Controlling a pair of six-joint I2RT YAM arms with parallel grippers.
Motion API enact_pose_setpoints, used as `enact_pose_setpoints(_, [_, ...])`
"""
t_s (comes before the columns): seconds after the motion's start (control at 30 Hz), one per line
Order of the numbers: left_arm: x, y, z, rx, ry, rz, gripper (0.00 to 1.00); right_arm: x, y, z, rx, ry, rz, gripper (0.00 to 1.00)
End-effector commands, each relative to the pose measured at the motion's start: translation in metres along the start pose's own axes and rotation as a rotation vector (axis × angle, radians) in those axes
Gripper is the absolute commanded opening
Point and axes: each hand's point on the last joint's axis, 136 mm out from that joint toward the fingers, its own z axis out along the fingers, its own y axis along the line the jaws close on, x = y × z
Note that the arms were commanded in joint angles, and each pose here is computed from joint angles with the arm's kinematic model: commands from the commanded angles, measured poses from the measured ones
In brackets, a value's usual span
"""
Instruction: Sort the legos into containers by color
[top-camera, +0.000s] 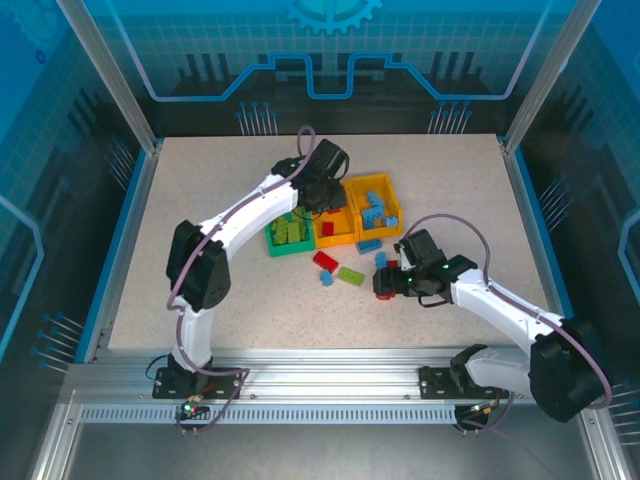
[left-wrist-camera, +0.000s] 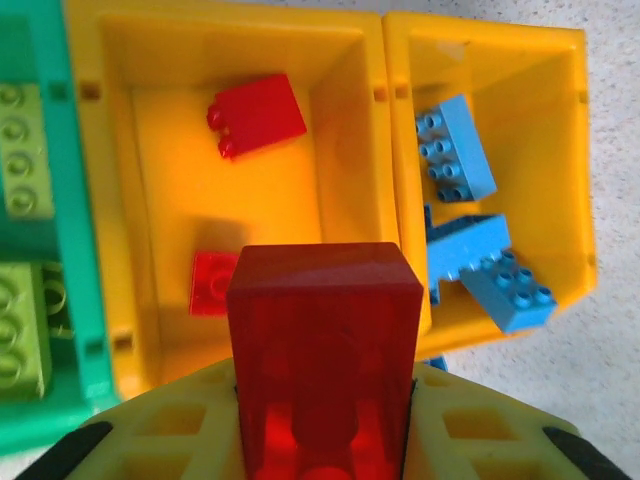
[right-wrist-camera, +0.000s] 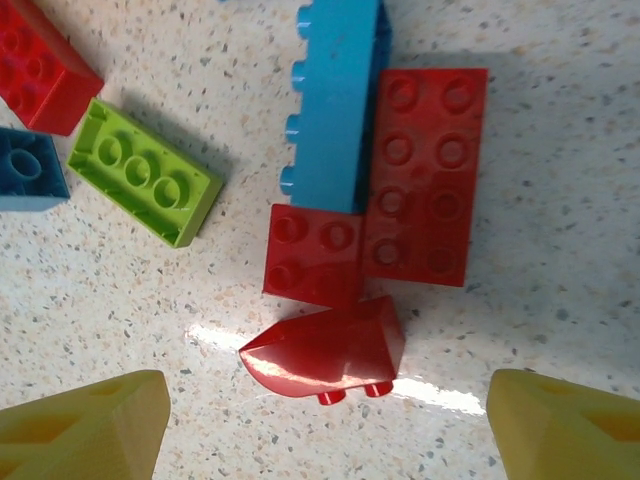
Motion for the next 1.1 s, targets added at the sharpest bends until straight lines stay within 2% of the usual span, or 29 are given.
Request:
enact_pose_setpoints(0.0, [0.005,0.006,0.022,-0.028,0.067,0.080,0.32,0.000,0.001,0.009,0.043,-0.007,-0.025,0.84])
enact_pose_setpoints(0.17, [0.000,0.011,0.042,-0.030,0.068,0.036,0.35,0.005,0.002,0.019,0.080,0.032,-0.063,0.84])
enact_pose_setpoints(0.37, [-0.001,0.010,0.049,-0.019,0.069,0.001,0.57,0.012,-0.005,0.033,0.147,0.113,-0.057,0.83])
enact_pose_setpoints(0.5, [0.001,0.008,0.040,0.002,0.066,-0.006,0.78,0.012,0.004,0.040,0.128,0.111,-0.065,0.83])
enact_pose_setpoints(0.57, [0.004,0.009,0.034,0.009,0.062,-0.005,0.84,0.012,0.007,0.042,0.133,0.108,-0.085,0.83])
enact_pose_setpoints(0.8, [0.016,0.023,-0.004,0.039,0.028,-0.031,0.92,0.013,-0.005,0.045,0.242,0.144,-0.129,0.77])
enact_pose_setpoints(1.07, [0.034,0.039,-0.038,0.091,0.005,-0.080,0.99,0.017,-0.006,0.049,0.277,0.172,-0.162,0.59])
